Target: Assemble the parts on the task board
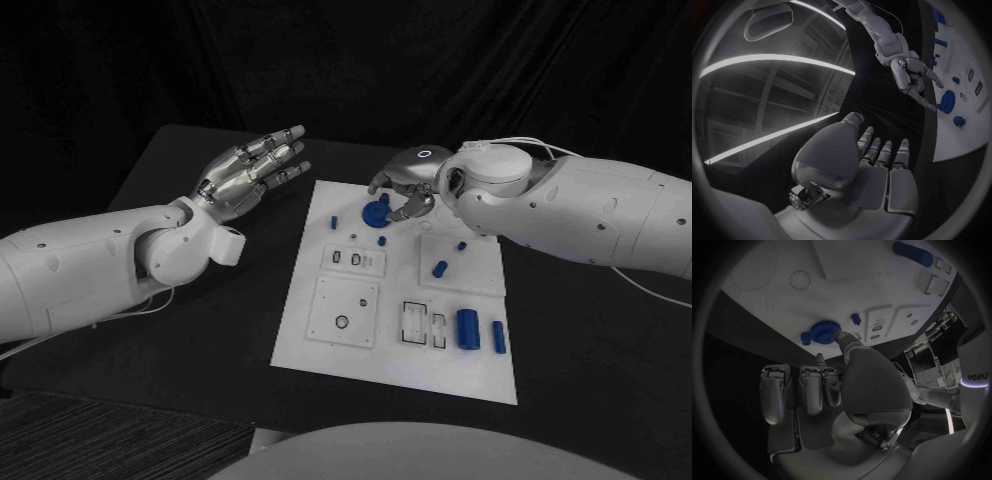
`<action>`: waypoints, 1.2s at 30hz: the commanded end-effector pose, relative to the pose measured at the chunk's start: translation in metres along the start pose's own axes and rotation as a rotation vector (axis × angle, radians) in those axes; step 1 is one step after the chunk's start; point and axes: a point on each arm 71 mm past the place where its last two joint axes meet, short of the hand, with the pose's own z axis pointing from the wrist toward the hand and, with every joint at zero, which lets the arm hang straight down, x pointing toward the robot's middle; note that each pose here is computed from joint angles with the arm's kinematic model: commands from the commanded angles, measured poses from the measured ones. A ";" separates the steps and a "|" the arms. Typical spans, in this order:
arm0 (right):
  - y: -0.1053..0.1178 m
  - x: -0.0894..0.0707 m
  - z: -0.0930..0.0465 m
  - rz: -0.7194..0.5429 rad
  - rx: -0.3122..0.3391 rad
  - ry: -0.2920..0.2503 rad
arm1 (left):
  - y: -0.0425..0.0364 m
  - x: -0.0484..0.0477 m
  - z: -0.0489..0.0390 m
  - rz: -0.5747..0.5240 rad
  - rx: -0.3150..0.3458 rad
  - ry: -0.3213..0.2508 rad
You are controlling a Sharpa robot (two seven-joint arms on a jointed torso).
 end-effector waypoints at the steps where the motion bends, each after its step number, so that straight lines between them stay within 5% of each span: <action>1: 0.000 0.001 -0.001 -0.003 -0.005 -0.009 | -0.0032 0.0017 0.0009 -0.011 0.048 0.012; 12: -0.003 -0.001 -0.004 0.000 -0.009 -0.050 | -0.0040 0.0005 -0.0012 -0.010 0.048 0.009; 21: -0.015 -0.010 -0.025 0.005 -0.003 -0.165 | -0.0049 -0.0001 -0.0030 -0.009 0.049 0.005; 25: -0.030 -0.019 -0.048 0.005 0.031 -0.208 | -0.0054 -0.0011 -0.0042 -0.006 0.049 0.001; 36: -0.072 -0.014 -0.114 0.035 0.185 -0.203 | -0.0053 -0.0019 -0.0048 -0.005 0.049 -0.002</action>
